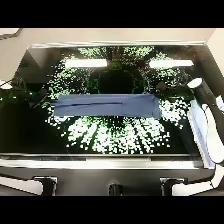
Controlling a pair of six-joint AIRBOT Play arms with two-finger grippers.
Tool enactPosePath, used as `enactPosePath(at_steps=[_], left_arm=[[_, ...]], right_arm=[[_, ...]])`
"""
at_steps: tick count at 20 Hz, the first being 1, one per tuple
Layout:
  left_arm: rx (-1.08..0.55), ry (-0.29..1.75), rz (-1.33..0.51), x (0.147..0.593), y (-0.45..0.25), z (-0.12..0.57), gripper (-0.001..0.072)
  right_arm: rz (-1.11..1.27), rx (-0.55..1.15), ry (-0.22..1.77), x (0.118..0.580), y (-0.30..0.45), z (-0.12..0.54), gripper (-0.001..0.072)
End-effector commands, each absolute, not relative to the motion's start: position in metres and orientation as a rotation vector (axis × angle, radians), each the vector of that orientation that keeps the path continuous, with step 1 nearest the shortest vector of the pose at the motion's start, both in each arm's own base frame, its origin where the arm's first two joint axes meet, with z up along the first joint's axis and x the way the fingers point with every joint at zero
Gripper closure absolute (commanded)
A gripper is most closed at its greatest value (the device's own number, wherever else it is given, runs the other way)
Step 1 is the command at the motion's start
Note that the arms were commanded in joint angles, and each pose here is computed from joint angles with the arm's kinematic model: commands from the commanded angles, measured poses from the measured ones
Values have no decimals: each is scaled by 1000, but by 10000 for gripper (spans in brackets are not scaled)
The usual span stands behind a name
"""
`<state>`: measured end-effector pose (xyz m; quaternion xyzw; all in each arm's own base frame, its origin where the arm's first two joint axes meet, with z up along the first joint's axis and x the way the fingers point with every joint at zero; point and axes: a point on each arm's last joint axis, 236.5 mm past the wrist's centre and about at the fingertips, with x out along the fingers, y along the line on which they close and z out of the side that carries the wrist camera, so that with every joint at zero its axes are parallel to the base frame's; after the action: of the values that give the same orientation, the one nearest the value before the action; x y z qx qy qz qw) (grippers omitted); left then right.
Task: Fold the shirts.
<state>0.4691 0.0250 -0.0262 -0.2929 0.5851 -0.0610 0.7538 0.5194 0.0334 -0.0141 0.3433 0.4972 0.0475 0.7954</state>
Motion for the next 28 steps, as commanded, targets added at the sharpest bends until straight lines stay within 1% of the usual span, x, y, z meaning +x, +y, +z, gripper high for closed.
enactPosePath(at_steps=[1,6,7,8,9,10,11,12,13,14,15,17,19,21,24,26,28], left_arm=[[-658,1281,-137,490,18,-51,684],[-658,1350,-157,487,-1,-79,682],[-666,1356,-148,486,-2,-79,638],[-677,1352,-139,487,0,-77,431],[-676,1352,-144,486,3,-71,139],[-665,1347,-142,487,11,-62,95],[-648,1336,-133,488,23,-51,95],[-639,1321,-105,490,38,-39,96],[-643,1308,-71,491,51,-28,96],[-645,1292,-53,491,61,-15,97],[-640,1276,-52,491,64,-5,98],[-625,1250,-59,489,63,13,100],[-603,1257,-86,480,52,30,100],[-574,1259,-117,471,41,48,100],[-518,1212,-159,469,23,76,101],[-491,1198,-187,467,8,87,101],[-464,1201,-222,467,-11,90,101]], right_arm=[[81,719,1013,541,25,-28,673],[98,740,1110,529,34,-57,669],[97,741,1106,529,34,-56,650],[99,746,1095,530,32,-51,511],[101,744,1083,530,27,-41,274],[117,726,1072,528,22,-28,209],[131,692,1058,525,9,-13,179],[133,650,1055,518,-10,-4,88],[107,637,1068,509,-32,-2,71],[85,664,1107,496,-51,-8,30],[83,708,1169,481,-61,-20,8],[114,773,1285,459,-62,-44,-3],[168,791,1366,447,-52,-65,-5],[205,870,1381,451,-38,-75,-5],[247,1020,1341,468,-20,-81,-4],[275,1036,1352,472,-2,-87,-2],[284,992,1355,479,19,-93,9]])
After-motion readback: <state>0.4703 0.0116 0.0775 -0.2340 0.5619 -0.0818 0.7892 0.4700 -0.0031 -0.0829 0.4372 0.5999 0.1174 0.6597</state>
